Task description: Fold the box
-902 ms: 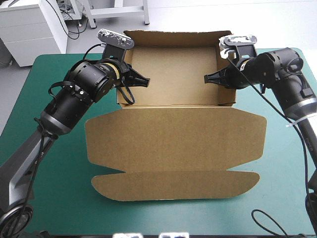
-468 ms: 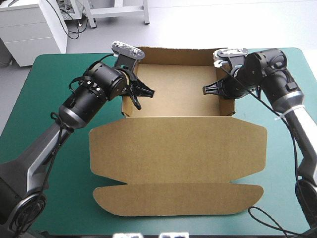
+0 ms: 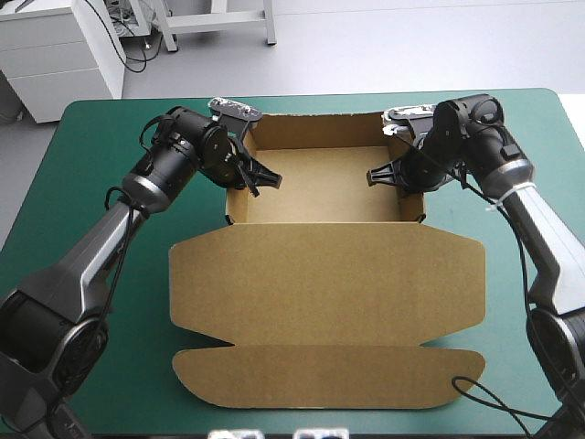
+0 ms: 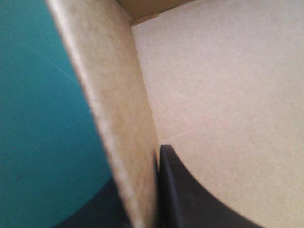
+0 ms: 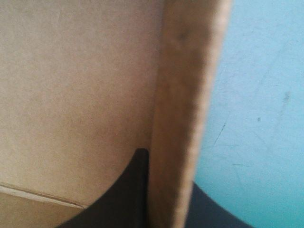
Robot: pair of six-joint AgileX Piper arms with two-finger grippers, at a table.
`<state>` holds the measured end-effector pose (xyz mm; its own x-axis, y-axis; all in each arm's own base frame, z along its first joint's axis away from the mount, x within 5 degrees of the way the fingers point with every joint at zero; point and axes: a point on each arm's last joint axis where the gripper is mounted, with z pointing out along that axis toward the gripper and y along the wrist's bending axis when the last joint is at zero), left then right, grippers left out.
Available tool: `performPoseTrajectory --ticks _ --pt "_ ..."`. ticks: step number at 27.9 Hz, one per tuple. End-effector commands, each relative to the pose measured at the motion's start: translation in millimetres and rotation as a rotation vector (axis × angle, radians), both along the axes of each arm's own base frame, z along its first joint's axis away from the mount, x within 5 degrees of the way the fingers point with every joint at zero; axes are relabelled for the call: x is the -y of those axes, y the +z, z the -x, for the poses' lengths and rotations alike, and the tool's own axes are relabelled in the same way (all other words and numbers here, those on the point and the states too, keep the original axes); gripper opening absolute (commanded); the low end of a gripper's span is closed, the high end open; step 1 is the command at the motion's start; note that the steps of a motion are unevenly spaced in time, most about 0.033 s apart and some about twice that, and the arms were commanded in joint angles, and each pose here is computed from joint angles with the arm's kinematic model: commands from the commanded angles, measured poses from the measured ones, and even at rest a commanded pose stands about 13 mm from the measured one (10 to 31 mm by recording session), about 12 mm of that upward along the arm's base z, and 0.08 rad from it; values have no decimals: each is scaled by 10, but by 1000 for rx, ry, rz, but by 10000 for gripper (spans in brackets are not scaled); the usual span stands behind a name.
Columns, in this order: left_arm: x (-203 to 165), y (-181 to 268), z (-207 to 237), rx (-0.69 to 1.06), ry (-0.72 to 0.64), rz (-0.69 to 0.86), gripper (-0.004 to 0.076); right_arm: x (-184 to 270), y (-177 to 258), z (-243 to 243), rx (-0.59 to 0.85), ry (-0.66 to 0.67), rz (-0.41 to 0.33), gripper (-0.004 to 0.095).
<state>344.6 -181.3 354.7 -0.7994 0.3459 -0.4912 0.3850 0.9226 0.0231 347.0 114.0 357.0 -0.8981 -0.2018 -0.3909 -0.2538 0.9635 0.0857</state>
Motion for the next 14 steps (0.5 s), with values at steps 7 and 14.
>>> performPoseTrajectory --ticks 7,14 --pt "-92 -33 -39 -41 -90 -79 0 -39 -64 -132 20 49 21 -13" --pt "4 -440 -220 -142 -93 -120 0 -97 -469 -335 -82 50 56 -13"
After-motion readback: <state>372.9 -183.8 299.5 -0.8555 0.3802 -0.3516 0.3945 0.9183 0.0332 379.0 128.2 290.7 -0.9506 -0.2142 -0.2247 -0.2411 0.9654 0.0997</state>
